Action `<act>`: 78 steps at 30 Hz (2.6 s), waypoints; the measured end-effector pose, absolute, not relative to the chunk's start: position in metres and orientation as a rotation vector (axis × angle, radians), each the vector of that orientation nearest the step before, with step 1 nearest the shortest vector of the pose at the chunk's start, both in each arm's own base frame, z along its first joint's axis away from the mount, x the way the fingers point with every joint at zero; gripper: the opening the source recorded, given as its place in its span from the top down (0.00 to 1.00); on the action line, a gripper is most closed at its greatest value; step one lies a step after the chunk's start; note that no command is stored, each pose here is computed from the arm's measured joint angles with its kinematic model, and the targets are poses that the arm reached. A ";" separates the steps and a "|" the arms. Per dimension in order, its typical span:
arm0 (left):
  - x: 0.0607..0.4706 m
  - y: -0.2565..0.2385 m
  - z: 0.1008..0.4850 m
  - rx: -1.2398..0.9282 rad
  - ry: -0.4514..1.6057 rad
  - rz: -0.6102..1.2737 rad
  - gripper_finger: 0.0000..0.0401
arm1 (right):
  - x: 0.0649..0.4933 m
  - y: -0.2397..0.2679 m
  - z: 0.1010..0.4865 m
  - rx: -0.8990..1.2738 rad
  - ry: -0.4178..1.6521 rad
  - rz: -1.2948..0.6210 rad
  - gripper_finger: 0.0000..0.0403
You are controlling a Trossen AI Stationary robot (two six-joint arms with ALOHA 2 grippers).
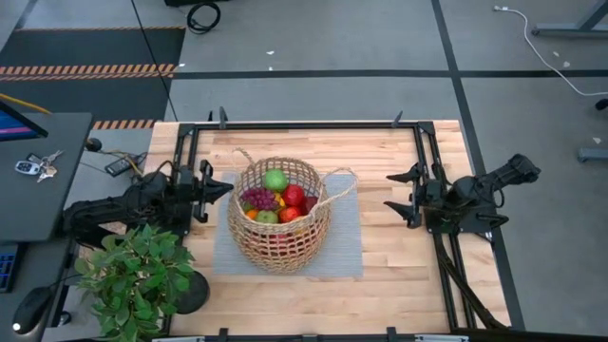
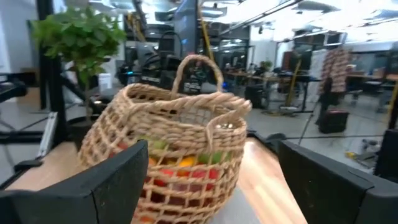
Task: Build produce basket
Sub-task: Return to Home Position
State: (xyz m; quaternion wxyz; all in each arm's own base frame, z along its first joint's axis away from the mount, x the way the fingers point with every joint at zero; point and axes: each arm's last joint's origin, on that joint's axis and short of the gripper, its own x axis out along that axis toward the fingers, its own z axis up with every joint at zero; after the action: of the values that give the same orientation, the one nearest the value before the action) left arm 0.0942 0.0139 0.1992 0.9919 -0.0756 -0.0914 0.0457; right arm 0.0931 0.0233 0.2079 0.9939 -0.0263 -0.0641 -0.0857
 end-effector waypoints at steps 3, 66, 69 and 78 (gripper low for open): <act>0.095 0.014 0.195 -0.157 -0.134 0.096 0.98 | 0.088 0.022 0.204 -0.036 -0.106 -0.140 0.10; 0.096 0.009 0.189 -0.256 -0.054 -0.059 0.93 | 0.091 0.022 0.178 0.029 -0.118 -0.176 0.10; 0.096 0.009 0.189 -0.256 -0.054 -0.059 0.93 | 0.091 0.022 0.178 0.029 -0.118 -0.176 0.10; 0.096 0.009 0.189 -0.256 -0.054 -0.059 0.95 | 0.091 0.022 0.178 0.029 -0.118 -0.176 0.10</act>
State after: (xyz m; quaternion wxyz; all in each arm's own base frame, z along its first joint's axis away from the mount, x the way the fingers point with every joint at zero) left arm 0.0956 0.0095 0.1886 0.9910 -0.1275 -0.0271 -0.0295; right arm 0.0909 0.0219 0.1776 0.9943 0.0146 -0.0587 -0.0876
